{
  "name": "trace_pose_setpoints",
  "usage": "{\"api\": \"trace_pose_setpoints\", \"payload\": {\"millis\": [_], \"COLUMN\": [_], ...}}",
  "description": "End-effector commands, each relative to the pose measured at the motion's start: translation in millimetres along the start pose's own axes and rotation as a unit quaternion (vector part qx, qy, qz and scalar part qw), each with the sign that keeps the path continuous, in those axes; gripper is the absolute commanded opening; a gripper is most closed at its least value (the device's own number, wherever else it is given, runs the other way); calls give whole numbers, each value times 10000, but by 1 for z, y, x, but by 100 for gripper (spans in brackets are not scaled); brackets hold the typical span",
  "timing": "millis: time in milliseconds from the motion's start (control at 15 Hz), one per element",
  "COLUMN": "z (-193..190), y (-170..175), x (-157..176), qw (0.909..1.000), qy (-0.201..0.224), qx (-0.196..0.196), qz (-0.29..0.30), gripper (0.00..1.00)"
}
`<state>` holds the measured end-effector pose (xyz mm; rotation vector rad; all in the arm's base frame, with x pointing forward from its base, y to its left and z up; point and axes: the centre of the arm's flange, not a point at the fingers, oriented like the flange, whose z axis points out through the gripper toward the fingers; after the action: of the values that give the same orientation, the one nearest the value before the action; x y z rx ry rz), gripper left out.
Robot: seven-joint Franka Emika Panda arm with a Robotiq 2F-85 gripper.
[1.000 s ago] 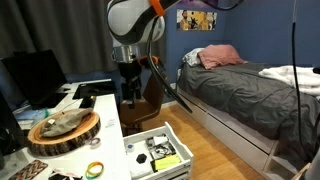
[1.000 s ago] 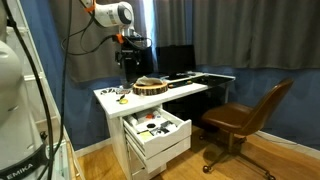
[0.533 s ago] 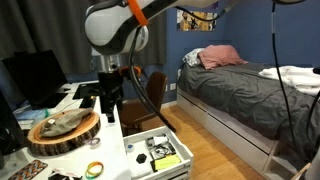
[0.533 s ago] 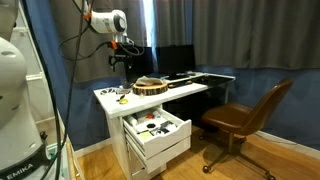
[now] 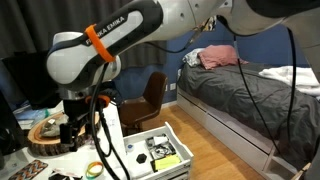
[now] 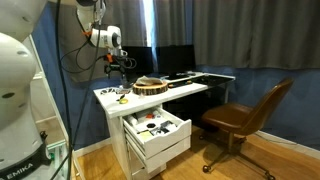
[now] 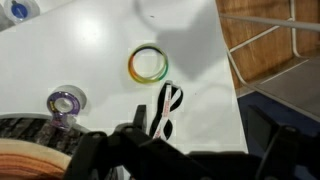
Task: Move the sunglasses from the desk to the drawer
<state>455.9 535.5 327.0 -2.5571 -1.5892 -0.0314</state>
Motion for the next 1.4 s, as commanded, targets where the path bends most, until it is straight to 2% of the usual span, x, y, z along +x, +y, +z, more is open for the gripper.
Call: {"api": "trace_pose_setpoints", "payload": {"millis": [0, 133, 200, 400, 733, 1067, 1333], "z": [41, 55, 48, 60, 57, 77, 98], "y": [8, 13, 4, 12, 12, 14, 10], "x": [44, 50, 22, 30, 33, 59, 71], "qw": [9997, 9989, 9997, 9994, 9993, 9986, 9982], "qy": [108, 180, 33, 93, 147, 186, 120], "qx": [209, 362, 226, 296, 298, 480, 402], "qz": [-7, -243, -76, -161, -172, 92, 439], "gripper": [100, 100, 100, 100, 100, 100, 100]}}
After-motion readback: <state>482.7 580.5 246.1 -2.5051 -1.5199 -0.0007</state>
